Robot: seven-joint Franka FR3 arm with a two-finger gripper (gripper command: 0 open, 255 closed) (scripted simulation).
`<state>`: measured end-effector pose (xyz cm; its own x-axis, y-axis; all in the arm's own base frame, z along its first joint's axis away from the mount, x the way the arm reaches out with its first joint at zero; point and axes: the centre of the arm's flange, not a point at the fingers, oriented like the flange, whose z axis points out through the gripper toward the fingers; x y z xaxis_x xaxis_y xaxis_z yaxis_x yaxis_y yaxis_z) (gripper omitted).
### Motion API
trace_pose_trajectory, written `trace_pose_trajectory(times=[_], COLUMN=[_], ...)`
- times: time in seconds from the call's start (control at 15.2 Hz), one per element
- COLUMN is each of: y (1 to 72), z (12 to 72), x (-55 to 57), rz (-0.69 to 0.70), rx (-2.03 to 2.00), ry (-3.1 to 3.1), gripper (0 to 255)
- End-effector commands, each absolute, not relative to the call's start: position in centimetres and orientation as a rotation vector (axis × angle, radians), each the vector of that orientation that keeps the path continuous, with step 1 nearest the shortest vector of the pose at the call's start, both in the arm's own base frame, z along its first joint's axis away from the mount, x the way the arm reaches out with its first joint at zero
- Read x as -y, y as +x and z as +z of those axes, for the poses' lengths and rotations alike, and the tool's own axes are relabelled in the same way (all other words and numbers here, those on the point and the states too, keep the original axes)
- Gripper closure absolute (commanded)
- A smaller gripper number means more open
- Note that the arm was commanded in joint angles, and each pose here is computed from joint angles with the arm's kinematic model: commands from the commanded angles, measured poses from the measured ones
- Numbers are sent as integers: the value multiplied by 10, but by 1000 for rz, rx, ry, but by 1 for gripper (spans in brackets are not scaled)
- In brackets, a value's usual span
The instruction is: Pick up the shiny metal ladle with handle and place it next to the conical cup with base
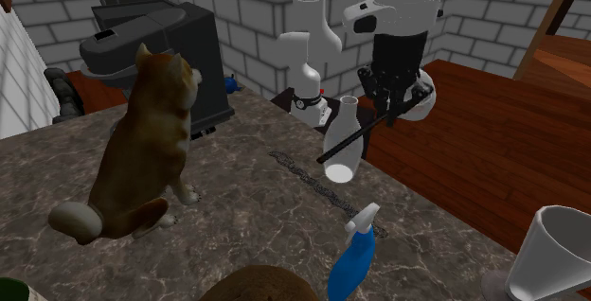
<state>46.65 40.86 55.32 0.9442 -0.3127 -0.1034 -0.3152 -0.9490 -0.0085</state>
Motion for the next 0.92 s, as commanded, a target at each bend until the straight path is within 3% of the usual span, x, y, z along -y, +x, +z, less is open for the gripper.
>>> trace_pose_trajectory(times=[0.0, 0.46, 0.86], y=[450, 384, 384], z=[554, 554, 522], x=[-428, -505, -505], rz=[157, 157, 157], rx=[-498, -498, -498], ry=[-3073, -3073, -3073], gripper=[255, 255, 255])
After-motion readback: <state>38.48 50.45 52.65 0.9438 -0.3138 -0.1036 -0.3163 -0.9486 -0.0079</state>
